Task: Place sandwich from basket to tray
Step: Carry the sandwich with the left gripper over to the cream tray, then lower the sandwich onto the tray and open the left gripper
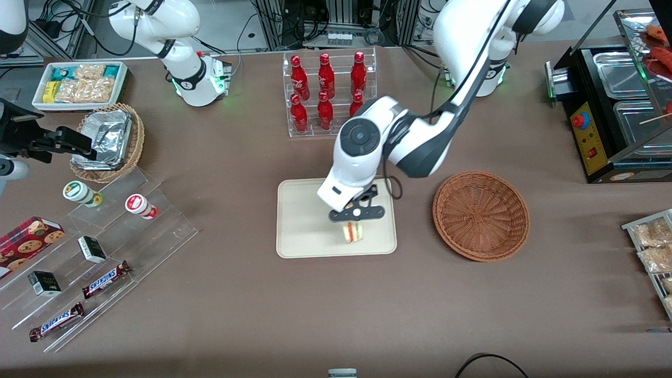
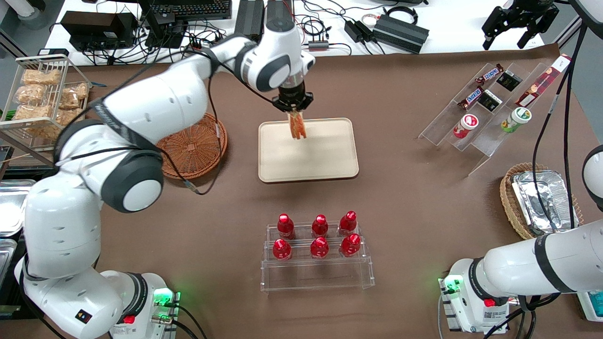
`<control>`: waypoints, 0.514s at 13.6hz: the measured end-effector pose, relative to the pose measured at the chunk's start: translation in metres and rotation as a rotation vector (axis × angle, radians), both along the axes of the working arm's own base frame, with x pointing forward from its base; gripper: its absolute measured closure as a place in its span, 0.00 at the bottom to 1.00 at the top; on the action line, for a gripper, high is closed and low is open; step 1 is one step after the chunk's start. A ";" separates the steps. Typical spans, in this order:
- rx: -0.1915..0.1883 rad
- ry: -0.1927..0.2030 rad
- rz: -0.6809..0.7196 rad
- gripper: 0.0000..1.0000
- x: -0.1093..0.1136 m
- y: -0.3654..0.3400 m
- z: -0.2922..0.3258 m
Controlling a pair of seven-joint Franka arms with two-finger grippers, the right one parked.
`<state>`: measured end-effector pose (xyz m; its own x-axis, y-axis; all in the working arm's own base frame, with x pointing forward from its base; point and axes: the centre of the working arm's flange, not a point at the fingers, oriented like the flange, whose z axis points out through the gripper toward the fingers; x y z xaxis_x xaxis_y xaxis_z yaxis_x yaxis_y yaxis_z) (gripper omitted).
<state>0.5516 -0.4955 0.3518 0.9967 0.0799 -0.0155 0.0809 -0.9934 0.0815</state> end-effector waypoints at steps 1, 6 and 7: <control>-0.006 -0.003 -0.003 0.85 0.000 -0.005 -0.015; 0.001 0.018 -0.035 0.85 -0.013 -0.028 -0.072; 0.008 0.026 -0.046 0.85 -0.016 -0.031 -0.080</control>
<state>0.5353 -0.5263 0.2716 0.9986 0.0344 -0.0412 0.0373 -0.9967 0.0717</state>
